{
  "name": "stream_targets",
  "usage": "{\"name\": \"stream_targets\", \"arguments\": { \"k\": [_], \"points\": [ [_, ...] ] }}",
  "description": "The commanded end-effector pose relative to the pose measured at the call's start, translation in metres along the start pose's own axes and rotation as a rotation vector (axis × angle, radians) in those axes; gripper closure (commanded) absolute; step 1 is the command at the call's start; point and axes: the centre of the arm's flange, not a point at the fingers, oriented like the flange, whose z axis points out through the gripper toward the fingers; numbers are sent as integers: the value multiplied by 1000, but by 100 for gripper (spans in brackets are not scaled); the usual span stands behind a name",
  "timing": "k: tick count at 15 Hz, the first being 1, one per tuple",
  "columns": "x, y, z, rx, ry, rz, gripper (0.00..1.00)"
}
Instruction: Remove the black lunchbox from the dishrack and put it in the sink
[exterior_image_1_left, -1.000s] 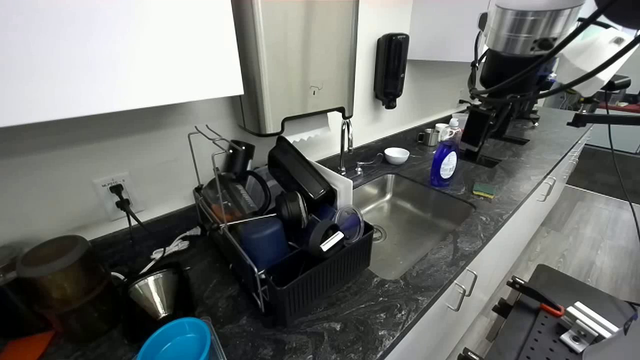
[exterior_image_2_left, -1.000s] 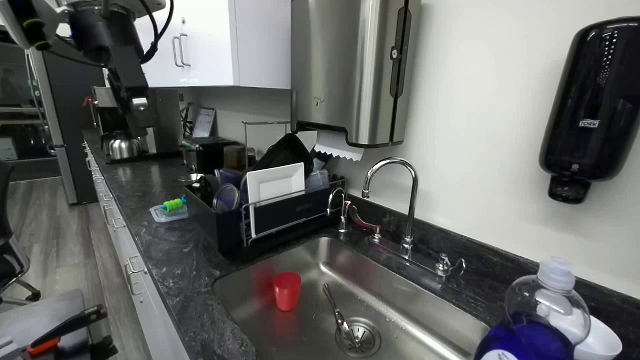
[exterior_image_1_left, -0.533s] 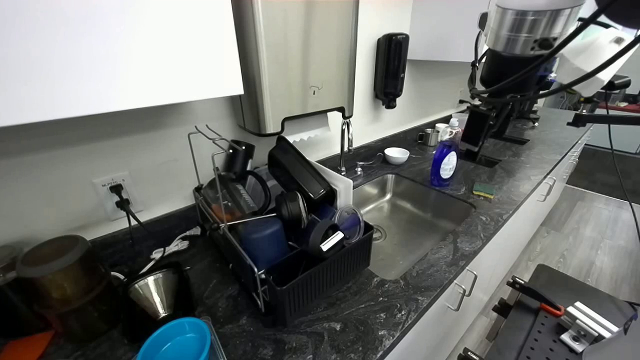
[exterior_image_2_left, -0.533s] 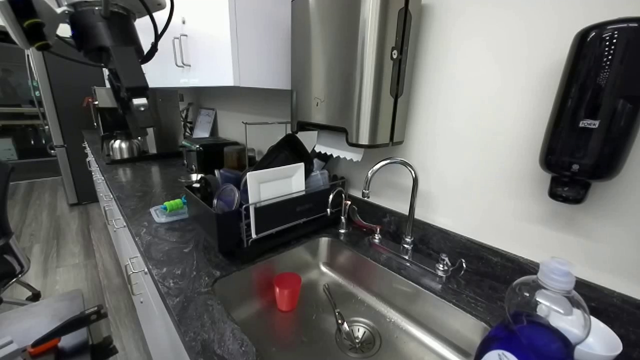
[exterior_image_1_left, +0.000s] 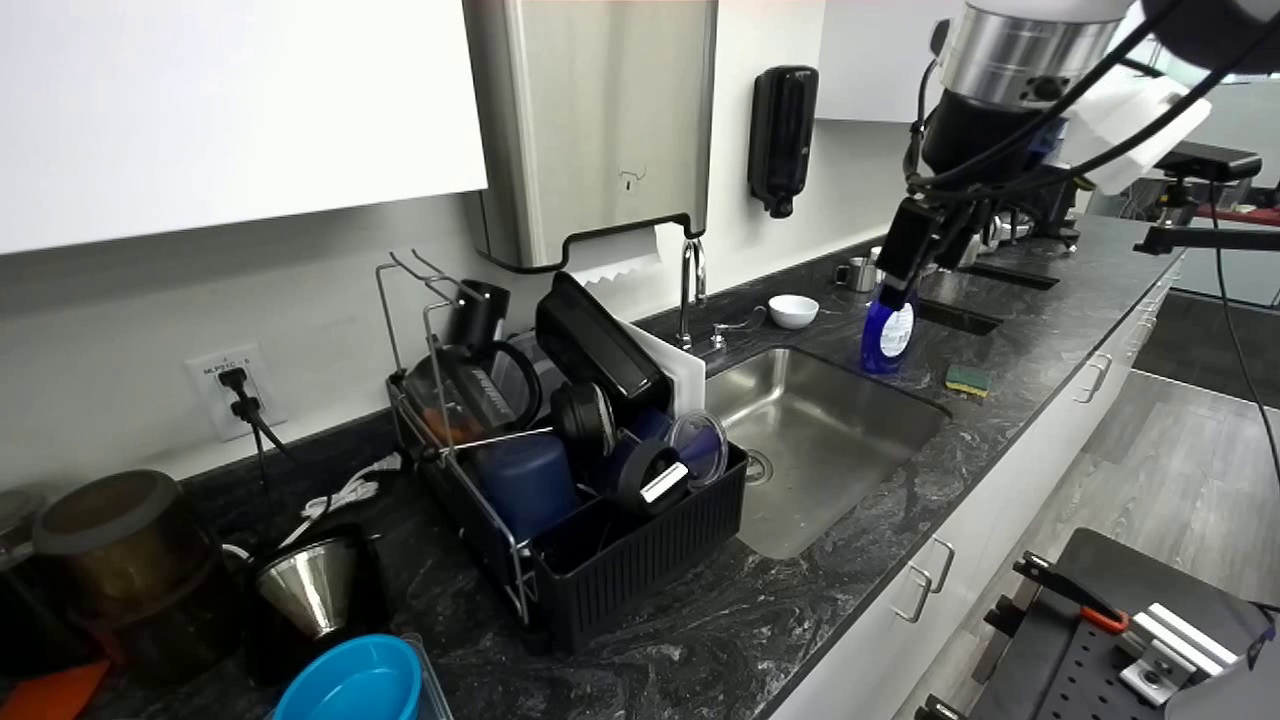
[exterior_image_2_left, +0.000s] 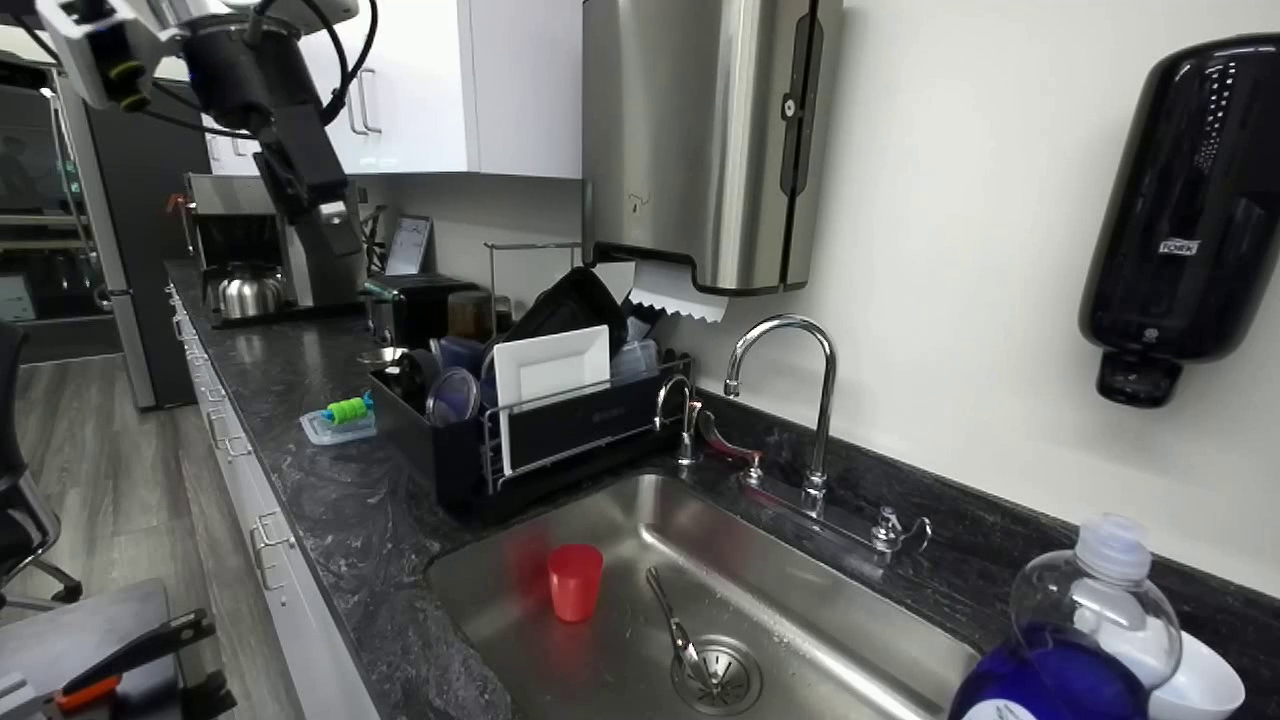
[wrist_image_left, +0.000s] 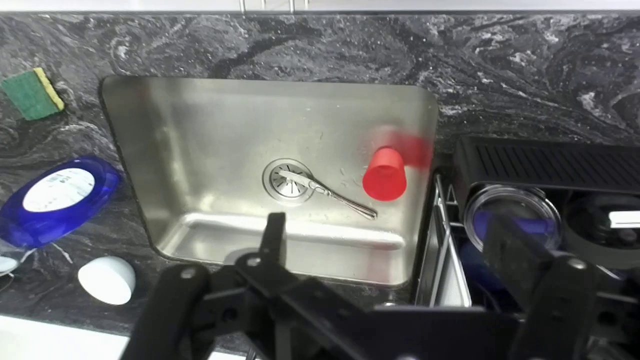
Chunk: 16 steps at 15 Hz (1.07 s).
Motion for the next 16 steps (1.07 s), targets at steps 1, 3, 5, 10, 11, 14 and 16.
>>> {"name": "stream_targets", "arguments": {
  "k": [1,3,5,10,11,14,16],
  "points": [
    [27,-5,22,105,33,-33,0],
    [39,-7,36,159,40,-42,0],
    [48,-8,52,220,58,-63,0],
    [73,-10,83,355,98,-132,0],
    [79,-11,88,376,102,-143,0],
    [98,-14,103,431,107,-164,0],
    [113,-13,111,466,103,-169,0]
  ]
}}
